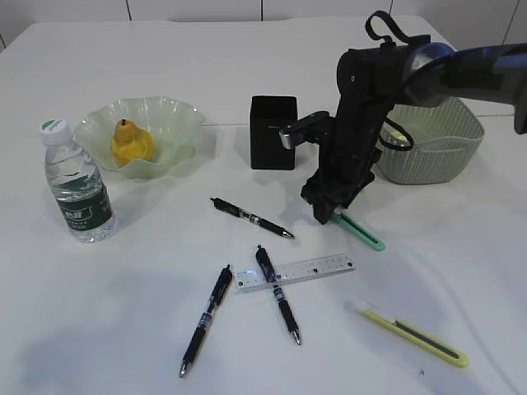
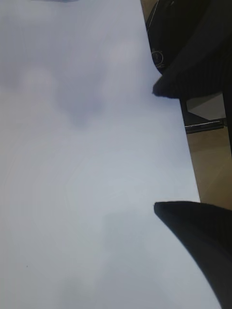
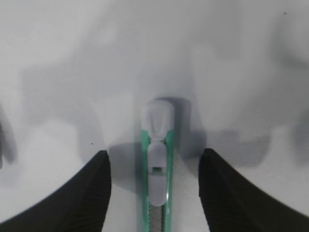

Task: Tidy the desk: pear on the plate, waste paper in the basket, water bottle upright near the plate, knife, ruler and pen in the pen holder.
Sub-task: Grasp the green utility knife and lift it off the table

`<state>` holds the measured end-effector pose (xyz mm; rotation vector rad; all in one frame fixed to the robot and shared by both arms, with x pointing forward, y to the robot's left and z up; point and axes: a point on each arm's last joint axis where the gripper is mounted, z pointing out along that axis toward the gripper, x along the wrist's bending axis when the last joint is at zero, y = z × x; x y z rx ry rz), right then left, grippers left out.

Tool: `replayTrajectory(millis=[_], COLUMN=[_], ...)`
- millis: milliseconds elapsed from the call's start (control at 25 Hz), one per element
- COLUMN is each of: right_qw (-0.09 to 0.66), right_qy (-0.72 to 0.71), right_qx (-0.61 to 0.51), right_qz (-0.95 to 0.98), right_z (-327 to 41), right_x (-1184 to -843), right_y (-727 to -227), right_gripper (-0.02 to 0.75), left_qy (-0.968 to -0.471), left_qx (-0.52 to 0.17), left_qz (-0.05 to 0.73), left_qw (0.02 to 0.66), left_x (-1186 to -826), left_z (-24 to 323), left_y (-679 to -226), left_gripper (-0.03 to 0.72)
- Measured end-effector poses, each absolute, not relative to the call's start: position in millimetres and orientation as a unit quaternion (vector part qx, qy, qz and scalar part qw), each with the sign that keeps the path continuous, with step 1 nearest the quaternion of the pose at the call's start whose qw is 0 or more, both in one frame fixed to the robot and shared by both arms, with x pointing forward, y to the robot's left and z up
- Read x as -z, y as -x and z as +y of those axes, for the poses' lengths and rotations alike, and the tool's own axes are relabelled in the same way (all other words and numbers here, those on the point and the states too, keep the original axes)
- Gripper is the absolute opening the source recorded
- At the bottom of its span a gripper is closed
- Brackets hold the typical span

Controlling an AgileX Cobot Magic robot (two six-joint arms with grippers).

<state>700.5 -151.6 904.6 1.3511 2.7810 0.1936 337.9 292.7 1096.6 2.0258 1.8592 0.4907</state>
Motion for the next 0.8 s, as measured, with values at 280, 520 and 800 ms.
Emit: replayTrajectory(millis=[280, 520, 800], right_qw=[0.009, -0.004, -0.013], right_qy=[-0.438, -0.438, -0.438], right_qx=[-0.056, -0.044, -0.033], right_qz=[0.897, 0.898, 0.898], right_z=[-152.3, -153.1, -154.3], right_x=[-901.3, -901.0, -900.9], right_y=[-698.8, -695.7, -693.4], right_gripper=[0.459, 0.459, 0.459], left_qy=[-0.714, -0.714, -0.714], left_qx=[-0.172, -0.172, -0.172], left_qz=[0.656, 0.656, 0.656], left_qw=[0.174, 0.174, 0.174], left_x=[-1096.6, -1096.6, -1096.6], left_z=[292.6, 292.5, 292.5], left_y=[-337.9, -337.9, -337.9], left_gripper=[0.466, 0.466, 0.466])
